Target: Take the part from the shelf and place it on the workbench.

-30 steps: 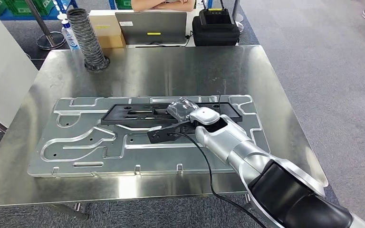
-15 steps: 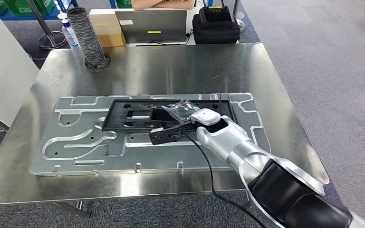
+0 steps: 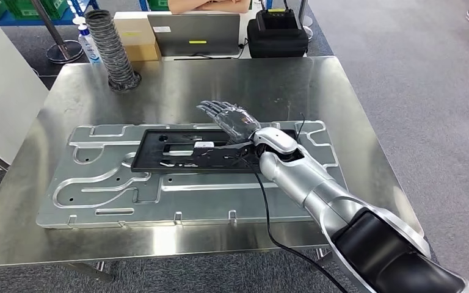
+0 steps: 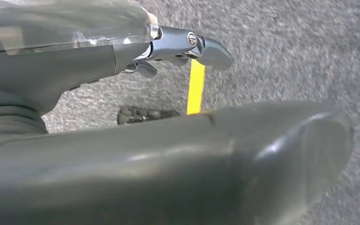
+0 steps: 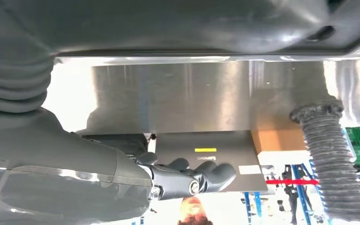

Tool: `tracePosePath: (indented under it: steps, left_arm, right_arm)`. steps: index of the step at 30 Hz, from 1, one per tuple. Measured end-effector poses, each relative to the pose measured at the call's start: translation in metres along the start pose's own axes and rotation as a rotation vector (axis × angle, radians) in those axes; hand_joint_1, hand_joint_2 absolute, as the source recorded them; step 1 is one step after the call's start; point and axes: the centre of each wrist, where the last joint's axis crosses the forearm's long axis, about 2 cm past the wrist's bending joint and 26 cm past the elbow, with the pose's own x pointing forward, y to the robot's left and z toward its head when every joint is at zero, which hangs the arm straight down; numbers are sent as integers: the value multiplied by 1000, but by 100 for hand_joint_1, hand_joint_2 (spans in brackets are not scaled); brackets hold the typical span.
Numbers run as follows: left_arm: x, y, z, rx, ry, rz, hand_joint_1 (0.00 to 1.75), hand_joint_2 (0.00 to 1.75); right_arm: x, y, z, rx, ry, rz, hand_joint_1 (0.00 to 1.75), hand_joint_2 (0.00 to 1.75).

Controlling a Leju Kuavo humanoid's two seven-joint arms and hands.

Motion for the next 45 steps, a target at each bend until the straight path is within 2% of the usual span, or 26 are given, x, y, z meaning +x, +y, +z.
tracePosePath:
  steps: [2, 4, 6, 7, 9, 11, 13, 16, 18, 20, 25, 34, 39, 45]
  left_arm:
    - [0, 0, 0, -1, 1, 1, 0, 0]
    - [-1, 0, 0, -2, -1, 4, 0, 0]
    - [-2, 0, 1, -3, -4, 16, 0, 0]
    - [-4, 1, 3, -1, -6, 28, 0, 0]
    - [-10, 2, 7, 5, -9, 56, 0, 0]
    - [-19, 1, 12, 13, -12, 87, 0, 0]
    - [-27, -1, 17, 24, -10, 112, 0, 0]
    - [-36, -2, 23, 37, 6, 131, 0, 0]
    - [-38, -3, 24, 39, 11, 137, 0, 0]
    - [-36, -3, 23, 38, 9, 142, 0, 0]
    - [-33, -4, 20, 38, 2, 152, 0, 0]
    - [-26, -10, 15, 18, 10, 149, 0, 0]
    - [-26, -12, 15, 27, 18, 164, 0, 0]
    - [-25, -18, 14, 46, 20, 185, 0, 0]
  right_arm:
    - [-4, -3, 4, -78, -17, -30, 0, 0]
    - [-17, -9, 16, -223, -32, -78, 0, 0]
    - [-40, -12, 43, -410, -19, -122, 0, 0]
    - [-55, -11, 64, -514, 5, -128, 0, 0]
    - [-85, -6, 121, -717, 84, -93, 0, 0]
    - [-111, -1, 196, -890, 201, -31, 0, 0]
    - [-125, 8, 278, -984, 323, 19, 0, 0]
    - [-119, 22, 384, -981, 463, 111, 0, 0]
    - [-103, 32, 431, -937, 564, 178, 0, 0]
    - [-87, 44, 464, -888, 676, 234, 0, 0]
    - [-54, 73, 512, -780, 924, 293, 0, 0]
    - [-19, 103, 556, -601, 1185, 274, 0, 0]
    - [-8, 125, 570, -488, 1296, 253, 0, 0]
    - [-6, 166, 573, -342, 1403, 167, 0, 0]
